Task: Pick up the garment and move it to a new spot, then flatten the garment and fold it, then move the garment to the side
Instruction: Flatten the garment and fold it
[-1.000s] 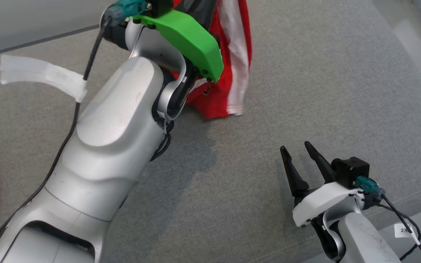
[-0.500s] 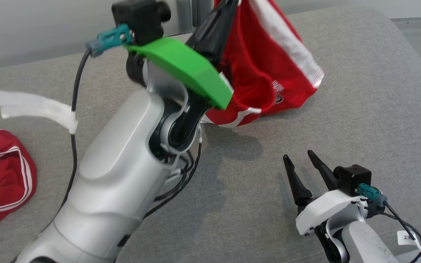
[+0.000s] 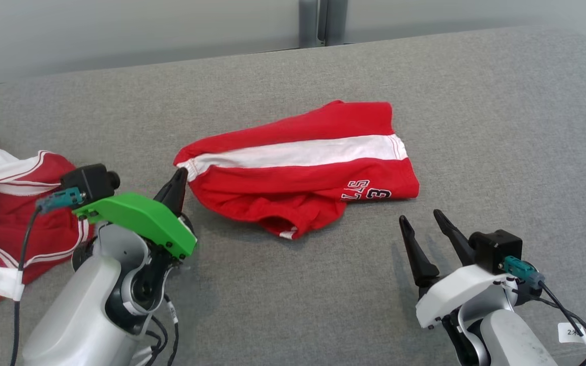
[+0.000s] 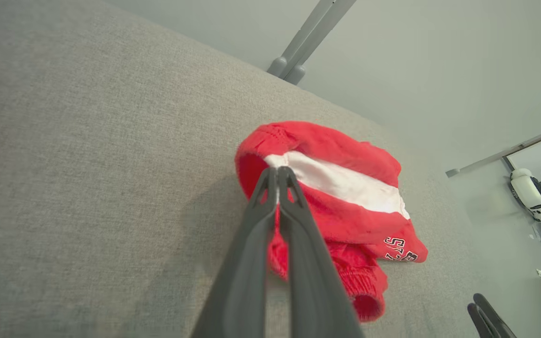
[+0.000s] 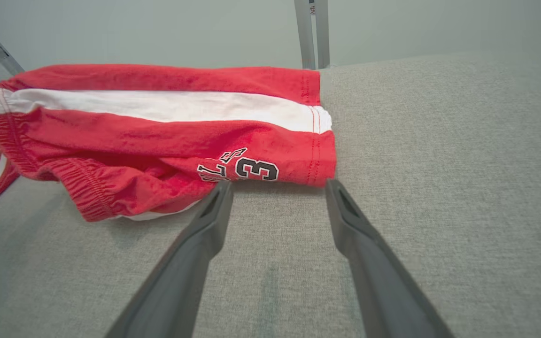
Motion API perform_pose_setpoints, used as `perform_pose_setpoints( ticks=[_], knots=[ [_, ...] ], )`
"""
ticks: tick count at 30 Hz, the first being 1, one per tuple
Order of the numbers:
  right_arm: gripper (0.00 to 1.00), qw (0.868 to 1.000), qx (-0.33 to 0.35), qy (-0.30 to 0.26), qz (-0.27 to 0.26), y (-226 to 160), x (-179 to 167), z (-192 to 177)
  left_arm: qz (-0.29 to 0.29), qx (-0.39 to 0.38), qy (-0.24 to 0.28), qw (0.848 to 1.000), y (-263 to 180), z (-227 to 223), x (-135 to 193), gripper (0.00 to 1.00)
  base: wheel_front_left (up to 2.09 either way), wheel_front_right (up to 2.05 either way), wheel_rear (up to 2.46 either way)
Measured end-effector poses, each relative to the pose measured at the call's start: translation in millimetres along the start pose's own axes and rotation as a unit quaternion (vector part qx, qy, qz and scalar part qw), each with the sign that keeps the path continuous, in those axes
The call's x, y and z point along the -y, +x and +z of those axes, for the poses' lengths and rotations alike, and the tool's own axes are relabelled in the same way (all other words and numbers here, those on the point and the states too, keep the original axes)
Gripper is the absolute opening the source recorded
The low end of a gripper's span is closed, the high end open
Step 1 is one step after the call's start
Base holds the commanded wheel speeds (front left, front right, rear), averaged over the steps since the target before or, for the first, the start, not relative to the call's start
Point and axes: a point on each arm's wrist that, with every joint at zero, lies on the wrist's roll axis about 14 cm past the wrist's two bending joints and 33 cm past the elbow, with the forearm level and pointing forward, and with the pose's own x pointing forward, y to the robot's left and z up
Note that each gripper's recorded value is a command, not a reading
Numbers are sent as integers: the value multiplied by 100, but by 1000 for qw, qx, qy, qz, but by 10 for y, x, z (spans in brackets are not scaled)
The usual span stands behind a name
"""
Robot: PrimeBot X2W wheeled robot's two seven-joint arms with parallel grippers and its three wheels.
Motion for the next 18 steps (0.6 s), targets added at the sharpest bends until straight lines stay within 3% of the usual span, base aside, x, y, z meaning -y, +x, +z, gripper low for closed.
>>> perform_pose_setpoints(
  ticks=[4, 8, 16, 17, 18],
  knots=[
    [100, 1000, 0, -1, 9, 34, -54, 8, 40, -24, -9, 999, -104, -152, -275, 0, 0, 0, 0],
    [100, 1000, 1, -3, 7, 45, -40, 24, 47, -64, -55, 995, -175, -403, -320, 0, 0, 0, 0],
    [100, 1000, -1, -3, 1, 38, -2, 13, 94, -78, -59, 991, -271, -510, -610, 0, 0, 0, 0],
    [100, 1000, -1, -3, 1, 39, 2, 12, 99, -72, -55, 991, -273, -496, -646, 60, 0, 0, 0],
    [100, 1000, -1, -3, 0, 39, 4, 12, 103, -60, -51, 992, -272, -454, -673, 100, 0, 0, 0]
  ],
)
